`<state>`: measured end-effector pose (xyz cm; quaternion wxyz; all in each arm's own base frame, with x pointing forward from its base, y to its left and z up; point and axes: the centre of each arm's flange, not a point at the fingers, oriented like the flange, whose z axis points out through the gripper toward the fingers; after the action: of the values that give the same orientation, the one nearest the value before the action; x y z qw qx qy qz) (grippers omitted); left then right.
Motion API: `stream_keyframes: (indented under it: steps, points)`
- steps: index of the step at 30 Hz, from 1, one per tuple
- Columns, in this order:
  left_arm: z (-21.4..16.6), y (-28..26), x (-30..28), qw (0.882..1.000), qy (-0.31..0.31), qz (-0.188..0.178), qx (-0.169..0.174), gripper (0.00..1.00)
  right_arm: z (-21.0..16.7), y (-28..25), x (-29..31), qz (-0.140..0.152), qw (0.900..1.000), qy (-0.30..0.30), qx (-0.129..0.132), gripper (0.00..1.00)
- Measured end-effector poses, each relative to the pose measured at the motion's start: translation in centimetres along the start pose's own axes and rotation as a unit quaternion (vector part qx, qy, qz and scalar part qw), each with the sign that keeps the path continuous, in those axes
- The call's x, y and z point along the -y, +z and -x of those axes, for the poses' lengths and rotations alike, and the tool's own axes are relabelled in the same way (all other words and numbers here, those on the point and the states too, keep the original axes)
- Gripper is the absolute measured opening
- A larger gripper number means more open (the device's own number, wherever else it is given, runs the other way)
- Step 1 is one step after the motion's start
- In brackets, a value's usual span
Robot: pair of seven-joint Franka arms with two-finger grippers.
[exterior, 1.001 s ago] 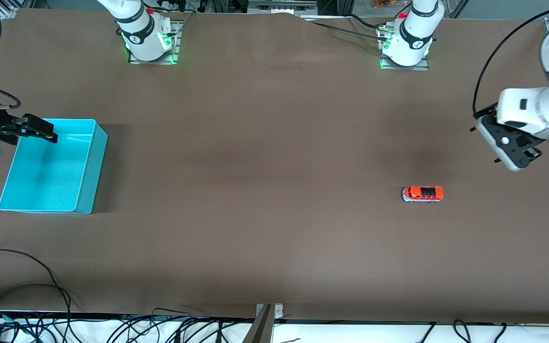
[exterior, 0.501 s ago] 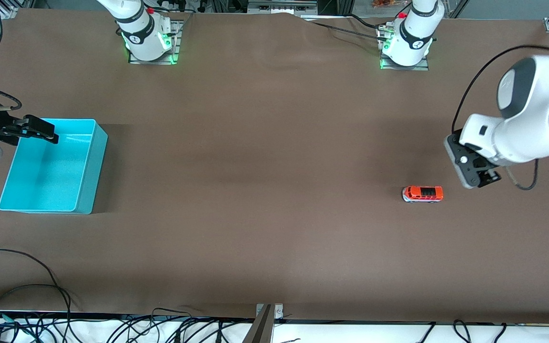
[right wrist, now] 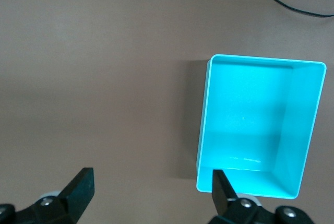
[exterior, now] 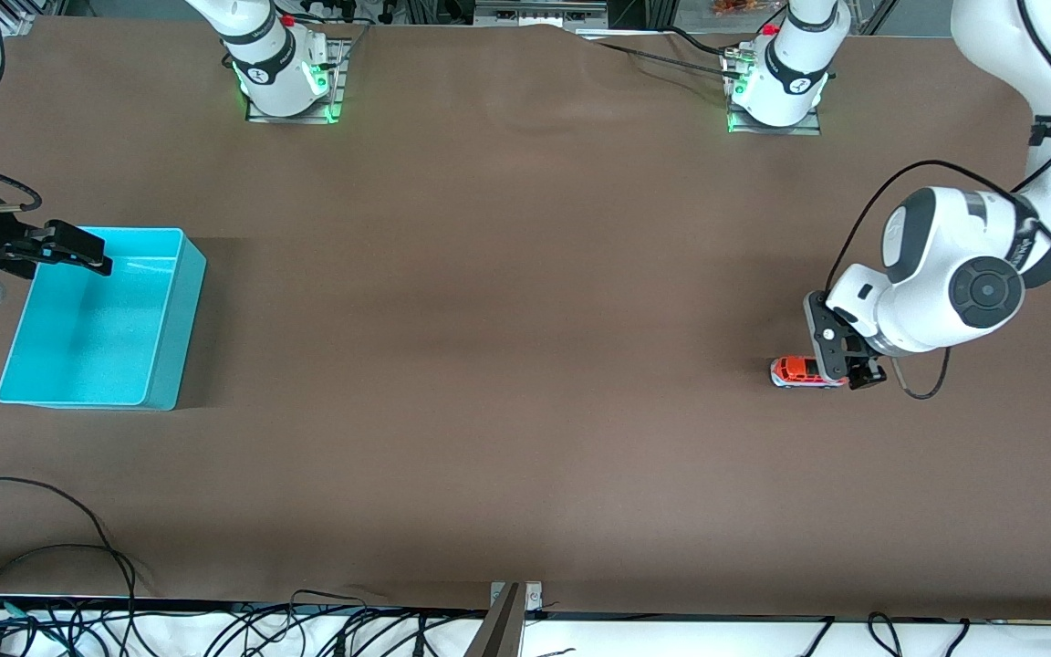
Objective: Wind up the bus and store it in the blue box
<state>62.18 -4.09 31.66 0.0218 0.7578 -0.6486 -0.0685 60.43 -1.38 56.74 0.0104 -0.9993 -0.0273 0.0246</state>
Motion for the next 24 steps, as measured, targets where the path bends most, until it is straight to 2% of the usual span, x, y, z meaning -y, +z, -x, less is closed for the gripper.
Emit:
stream_keyframes:
  steps: [7, 15, 24]
  points:
    - [0.2, 2.8, 0.7, 0.999, 0.039, -0.024, -0.005, 1.0, 0.0, 0.0, 0.0, 0.0, 1.0, 0.0, 0.0, 1.0]
    - [0.5, 6.0, 1.2, 0.998, 0.058, -0.012, 0.014, 1.0, 0.0, 0.0, 0.0, 0.0, 1.0, 0.0, 0.0, 1.0]
    - [1.9, 8.6, 1.9, 0.998, 0.058, -0.012, 0.009, 1.0, 0.0, 0.0, 0.0, 0.0, 1.0, 0.0, 0.0, 1.0]
